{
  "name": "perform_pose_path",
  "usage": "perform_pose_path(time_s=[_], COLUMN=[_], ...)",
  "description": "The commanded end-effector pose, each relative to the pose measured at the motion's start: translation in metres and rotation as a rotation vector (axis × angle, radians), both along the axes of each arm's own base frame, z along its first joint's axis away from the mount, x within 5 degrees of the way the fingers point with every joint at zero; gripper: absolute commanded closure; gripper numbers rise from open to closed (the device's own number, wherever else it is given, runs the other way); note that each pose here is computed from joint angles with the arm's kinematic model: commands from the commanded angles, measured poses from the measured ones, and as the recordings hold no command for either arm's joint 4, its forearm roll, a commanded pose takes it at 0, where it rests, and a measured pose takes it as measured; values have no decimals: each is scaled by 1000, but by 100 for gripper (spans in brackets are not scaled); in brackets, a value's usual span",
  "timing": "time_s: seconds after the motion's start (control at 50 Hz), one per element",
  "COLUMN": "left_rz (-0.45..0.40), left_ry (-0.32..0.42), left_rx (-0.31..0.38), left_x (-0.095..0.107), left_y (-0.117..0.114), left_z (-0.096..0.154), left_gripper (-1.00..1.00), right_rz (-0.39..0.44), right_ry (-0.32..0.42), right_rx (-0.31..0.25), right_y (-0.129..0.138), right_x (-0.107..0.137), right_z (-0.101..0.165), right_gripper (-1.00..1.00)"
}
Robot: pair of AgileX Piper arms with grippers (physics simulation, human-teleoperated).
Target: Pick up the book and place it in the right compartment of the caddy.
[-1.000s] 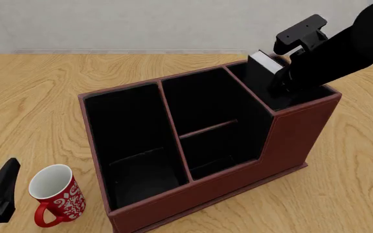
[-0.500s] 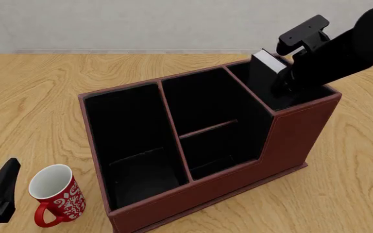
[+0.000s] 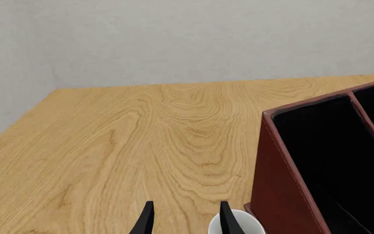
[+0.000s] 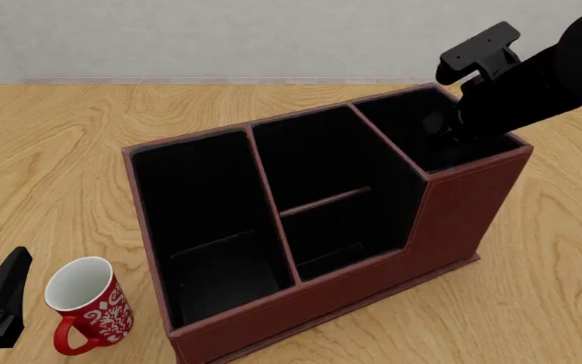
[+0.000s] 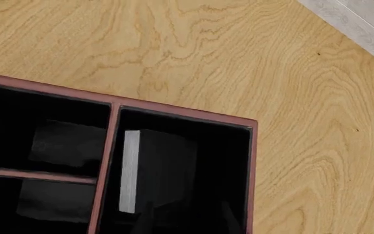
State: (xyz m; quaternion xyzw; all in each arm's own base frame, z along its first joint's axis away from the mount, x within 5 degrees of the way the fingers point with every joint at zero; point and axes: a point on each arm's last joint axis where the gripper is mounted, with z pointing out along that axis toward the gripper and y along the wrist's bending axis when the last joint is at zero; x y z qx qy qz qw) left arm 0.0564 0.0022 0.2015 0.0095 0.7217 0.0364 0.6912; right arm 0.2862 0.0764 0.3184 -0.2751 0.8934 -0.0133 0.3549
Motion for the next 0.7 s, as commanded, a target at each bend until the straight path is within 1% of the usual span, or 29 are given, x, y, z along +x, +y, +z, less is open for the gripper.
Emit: perform_pose_path(time_s=[0.02, 0.26, 0.36, 0.44, 0.48, 0.5, 0.56, 0.7], left_rz=[-1, -2, -2, -2, -4, -4, -5, -13], left_ry=[0, 2, 0, -1, -3, -4, -5, -11], left_rx=[-2, -1, -2, -2, -3, -3, 0, 1], left_x=[0, 0, 0, 0, 0, 0, 0, 0], left_y=[0, 0, 0, 0, 0, 0, 0, -1], left_z=[0, 0, 0, 0, 0, 0, 0, 1], left_gripper=[-100, -100, -100, -100, -100, -100, -100, -100], right_rz=[-2, 1, 12, 40, 57, 72, 85, 144], right_ry=[-5, -22, -45, -61, -65, -68, -82, -128], right_rx=[5, -10, -17, -28, -43, -41, -53, -70], right_y=[0, -5, -6, -4, -5, -2, -4, -3], right_x=[-1, 1, -1, -10, -13, -19, -23, -51], right_z=[0, 6, 13, 21, 24, 27, 33, 49], right_gripper=[-100, -100, -100, -100, -100, -100, -100, -100])
